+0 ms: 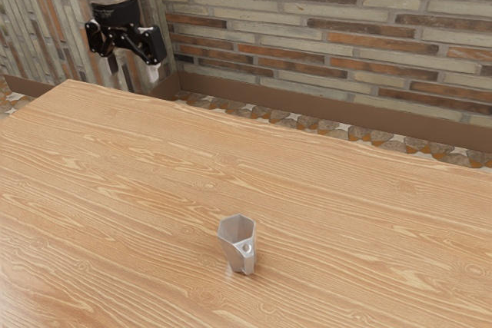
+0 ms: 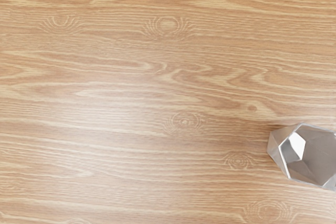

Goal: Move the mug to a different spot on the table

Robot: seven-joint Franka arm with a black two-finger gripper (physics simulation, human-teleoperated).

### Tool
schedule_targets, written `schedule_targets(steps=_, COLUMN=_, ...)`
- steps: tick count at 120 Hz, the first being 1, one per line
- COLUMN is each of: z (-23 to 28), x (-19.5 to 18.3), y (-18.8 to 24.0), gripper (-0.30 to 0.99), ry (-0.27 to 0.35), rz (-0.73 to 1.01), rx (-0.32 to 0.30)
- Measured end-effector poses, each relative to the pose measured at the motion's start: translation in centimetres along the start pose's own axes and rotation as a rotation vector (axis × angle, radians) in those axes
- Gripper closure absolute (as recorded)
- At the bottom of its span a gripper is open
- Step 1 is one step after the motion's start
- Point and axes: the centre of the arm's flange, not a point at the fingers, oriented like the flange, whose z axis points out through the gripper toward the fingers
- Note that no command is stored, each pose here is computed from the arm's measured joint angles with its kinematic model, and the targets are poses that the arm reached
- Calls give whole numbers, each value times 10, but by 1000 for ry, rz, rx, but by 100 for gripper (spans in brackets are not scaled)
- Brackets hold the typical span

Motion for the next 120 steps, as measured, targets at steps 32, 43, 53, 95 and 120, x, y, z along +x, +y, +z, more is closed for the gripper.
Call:
schedule_targets(steps=32, z=-1, x=-1, y=31, gripper=0, ry=28, rz=60, rx=-5)
schedule_targets(steps=43, z=0, x=-6, y=36, gripper=0, ry=40, rz=38, rx=-8)
schedule_targets(steps=53, z=22, x=-21, y=63, gripper=0, ry=34, rz=39, rx=-6)
schedule_targets(steps=95, z=139, x=-56, y=176, gripper=0, ry=-23, rz=-162, rx=-45)
schedule_targets(steps=120, z=196, x=-76, y=209, gripper=0, ry=-25, rz=-339, rx=-55)
